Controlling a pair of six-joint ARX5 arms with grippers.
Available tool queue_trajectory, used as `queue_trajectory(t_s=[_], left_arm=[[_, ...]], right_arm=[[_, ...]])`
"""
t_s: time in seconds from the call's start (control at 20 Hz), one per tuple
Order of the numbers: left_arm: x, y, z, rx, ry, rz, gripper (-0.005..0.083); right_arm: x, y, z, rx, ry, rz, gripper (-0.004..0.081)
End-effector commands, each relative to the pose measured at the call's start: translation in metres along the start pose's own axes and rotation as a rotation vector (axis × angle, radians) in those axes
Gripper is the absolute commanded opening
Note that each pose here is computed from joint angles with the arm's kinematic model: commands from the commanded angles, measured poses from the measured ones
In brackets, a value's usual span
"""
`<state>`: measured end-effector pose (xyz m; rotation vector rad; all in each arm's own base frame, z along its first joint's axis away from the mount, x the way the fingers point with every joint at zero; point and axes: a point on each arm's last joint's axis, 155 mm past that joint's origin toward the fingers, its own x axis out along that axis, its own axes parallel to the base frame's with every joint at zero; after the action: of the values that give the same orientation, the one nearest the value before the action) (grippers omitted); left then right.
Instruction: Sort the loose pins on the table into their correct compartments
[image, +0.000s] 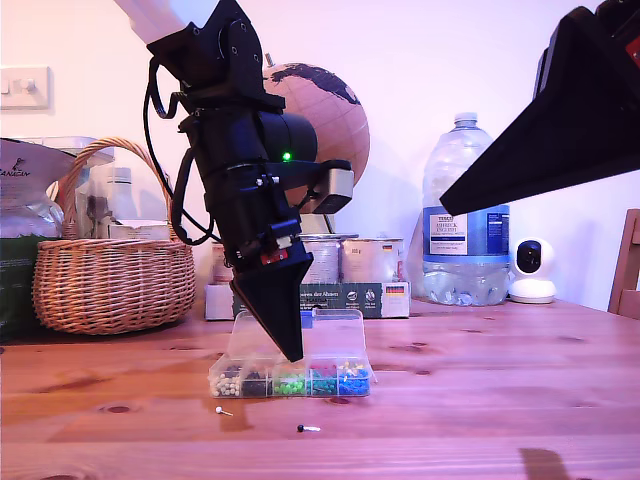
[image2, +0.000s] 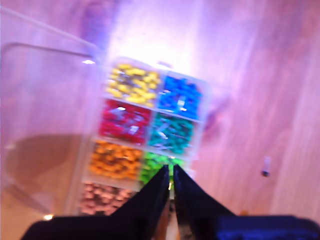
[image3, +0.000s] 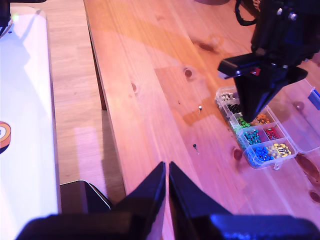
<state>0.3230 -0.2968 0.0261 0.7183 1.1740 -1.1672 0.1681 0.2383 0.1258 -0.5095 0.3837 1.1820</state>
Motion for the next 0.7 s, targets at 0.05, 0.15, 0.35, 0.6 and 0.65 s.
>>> queue_trajectory(t_s=[0.05, 0.15, 0.35, 0.6, 0.65], left_arm=[[0.0025, -0.0022, -0.001, 0.001, 0.008, -0.002, -0.0024], [0.0024, -0.0021, -0.002, 0.0, 0.012, -0.001, -0.0024], [0.0025, -0.0015, -0.0015, 0.001, 0.01, 0.002, -0.0024], [0.0024, -0.001, -0.0007, 0.002, 0.007, 0.004, 0.0053], [0.0024, -0.001, -0.0007, 0.002, 0.007, 0.004, 0.0065]], right_arm=[[-0.0005, -0.0002, 0.006, -0.006, -0.015, 0.001, -0.0013], [-0.0005, -0.0002, 0.0061, -0.006, -0.016, 0.001, -0.0013], [-0.0005, -0.0002, 0.0062, -0.004, -0.016, 0.001, -0.0013], [-0.0005, -0.0003, 0.0066, -0.004, -0.018, 0.001, -0.0013], [-0.0005, -0.0004, 0.0067, -0.004, -0.018, 0.0, -0.0013]])
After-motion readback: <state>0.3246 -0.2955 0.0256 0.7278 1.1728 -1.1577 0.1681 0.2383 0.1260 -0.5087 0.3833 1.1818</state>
